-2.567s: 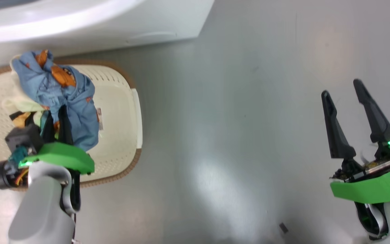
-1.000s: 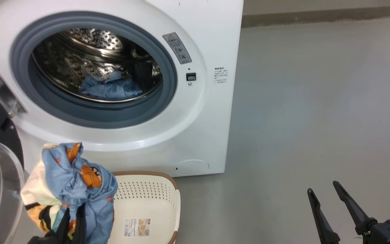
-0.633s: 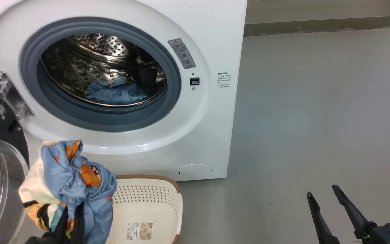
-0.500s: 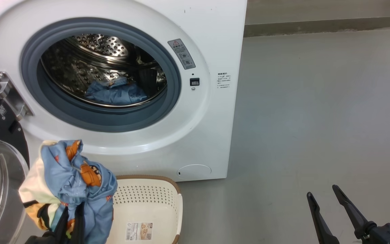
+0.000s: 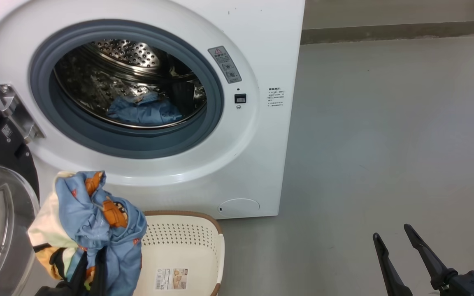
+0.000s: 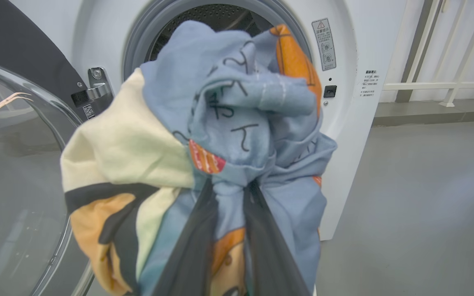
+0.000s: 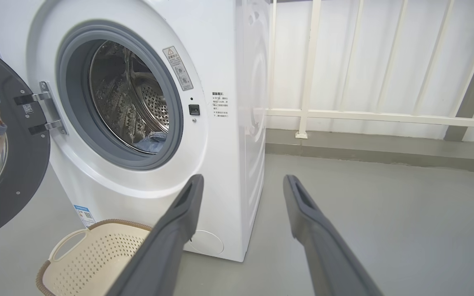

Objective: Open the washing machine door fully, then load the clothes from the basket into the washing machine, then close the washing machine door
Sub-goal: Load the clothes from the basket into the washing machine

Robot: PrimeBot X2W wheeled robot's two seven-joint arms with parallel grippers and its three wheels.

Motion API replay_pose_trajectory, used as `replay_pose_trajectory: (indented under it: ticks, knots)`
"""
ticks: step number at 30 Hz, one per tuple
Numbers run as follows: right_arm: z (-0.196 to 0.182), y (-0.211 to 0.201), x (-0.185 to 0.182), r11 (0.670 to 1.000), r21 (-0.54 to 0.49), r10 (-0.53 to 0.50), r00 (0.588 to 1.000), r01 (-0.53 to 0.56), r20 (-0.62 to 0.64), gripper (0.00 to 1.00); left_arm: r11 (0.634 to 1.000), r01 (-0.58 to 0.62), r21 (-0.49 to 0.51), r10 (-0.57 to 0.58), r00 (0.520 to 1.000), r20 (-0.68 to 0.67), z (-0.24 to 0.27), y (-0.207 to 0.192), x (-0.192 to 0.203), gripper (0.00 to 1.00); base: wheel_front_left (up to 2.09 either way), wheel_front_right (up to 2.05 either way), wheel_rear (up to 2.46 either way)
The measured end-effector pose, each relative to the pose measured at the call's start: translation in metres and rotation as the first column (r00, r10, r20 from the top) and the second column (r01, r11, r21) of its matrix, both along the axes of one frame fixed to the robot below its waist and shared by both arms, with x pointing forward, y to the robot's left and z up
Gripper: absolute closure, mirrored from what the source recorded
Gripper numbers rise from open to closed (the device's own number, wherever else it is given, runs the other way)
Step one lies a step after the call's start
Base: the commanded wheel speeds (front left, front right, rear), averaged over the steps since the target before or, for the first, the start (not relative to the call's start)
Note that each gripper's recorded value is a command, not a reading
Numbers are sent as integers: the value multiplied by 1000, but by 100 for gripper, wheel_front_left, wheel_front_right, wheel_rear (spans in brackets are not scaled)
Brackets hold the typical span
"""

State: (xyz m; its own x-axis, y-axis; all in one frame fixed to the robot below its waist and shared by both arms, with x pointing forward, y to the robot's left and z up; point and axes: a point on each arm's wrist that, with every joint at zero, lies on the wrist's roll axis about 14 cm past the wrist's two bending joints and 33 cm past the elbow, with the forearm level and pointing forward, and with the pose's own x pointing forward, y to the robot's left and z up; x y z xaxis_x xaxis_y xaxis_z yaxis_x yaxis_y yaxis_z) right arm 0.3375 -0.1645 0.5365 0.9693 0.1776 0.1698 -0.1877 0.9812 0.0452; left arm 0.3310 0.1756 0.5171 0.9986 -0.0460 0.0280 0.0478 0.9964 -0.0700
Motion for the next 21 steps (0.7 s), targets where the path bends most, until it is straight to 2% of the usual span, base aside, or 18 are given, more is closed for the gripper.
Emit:
replay_pose_trajectory:
  ticks: [10, 21]
  knots:
    - [-3, 3, 3, 1000, 0, 9, 1000, -9, -9, 0, 1000, 26, -16, -27, 997, -68, -22, -6, 6, 100, 0, 0, 0]
    - [-15, -3, 17, 1000, -9, -1, 999, 0, -50, 0, 996, 61, -70, -71, 985, -158, -51, -21, 66, 100, 0, 0, 0]
